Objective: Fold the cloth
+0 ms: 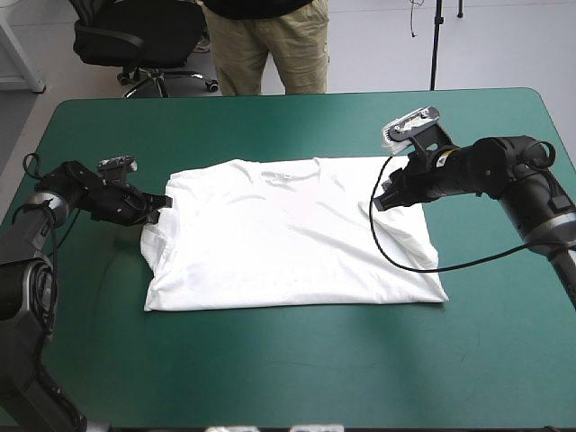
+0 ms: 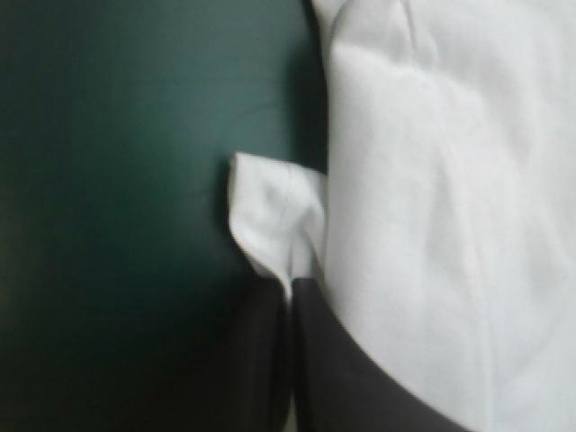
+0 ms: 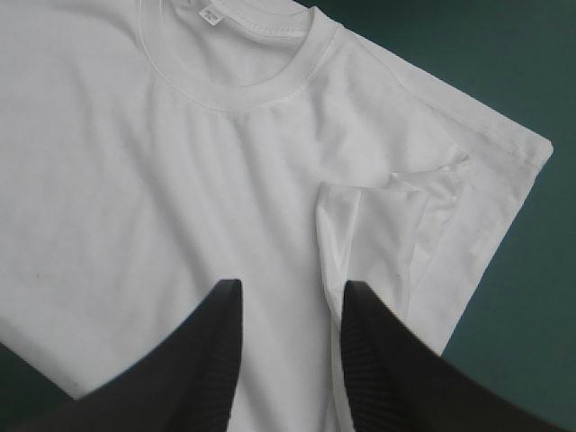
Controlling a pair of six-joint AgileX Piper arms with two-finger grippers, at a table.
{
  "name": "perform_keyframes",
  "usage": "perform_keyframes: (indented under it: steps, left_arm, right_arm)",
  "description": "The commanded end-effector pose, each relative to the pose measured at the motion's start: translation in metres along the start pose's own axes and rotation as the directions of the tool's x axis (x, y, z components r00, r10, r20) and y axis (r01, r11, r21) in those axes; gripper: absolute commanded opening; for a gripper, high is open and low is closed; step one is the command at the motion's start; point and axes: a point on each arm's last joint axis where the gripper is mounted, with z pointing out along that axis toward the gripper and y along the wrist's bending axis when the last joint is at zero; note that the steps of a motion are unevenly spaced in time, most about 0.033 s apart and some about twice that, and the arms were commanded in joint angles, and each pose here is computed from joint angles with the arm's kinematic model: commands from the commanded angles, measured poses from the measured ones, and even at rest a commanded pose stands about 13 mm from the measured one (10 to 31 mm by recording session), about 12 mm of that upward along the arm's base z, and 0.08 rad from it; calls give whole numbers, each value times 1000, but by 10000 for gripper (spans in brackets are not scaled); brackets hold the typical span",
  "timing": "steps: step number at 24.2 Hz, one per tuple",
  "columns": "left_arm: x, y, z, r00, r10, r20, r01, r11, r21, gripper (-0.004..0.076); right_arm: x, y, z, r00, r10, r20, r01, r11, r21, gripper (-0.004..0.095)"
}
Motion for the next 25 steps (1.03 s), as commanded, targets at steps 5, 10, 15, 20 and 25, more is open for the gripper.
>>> perform_keyframes:
  steps: [5, 10, 15, 20, 25]
  left_arm:
    - [-39, -25, -69, 987, 93, 133, -96, 995, 18, -17]
    - [-46, -68, -77, 974, 206, 91, -214, 973, 89, -17]
    - [-40, -113, -41, 941, 339, 6, -339, 937, 91, -17]
    - [-37, -108, -3, 937, 338, -87, -332, 940, 77, -17]
    - [-32, -102, 19, 934, 323, -151, -310, 945, 100, 41]
  right_arm:
    - [-10, 2, -21, 995, -13, 94, 12, 1000, 18, 349]
    - [-8, 3, -21, 997, -13, 82, 12, 1000, 12, 347]
    - [-6, 4, -21, 998, -11, 60, 11, 1000, -1, 347]
    - [-4, 5, -21, 999, -11, 39, 12, 1000, -10, 347]
    - [-4, 5, -21, 999, -22, 40, 22, 1000, -9, 354]
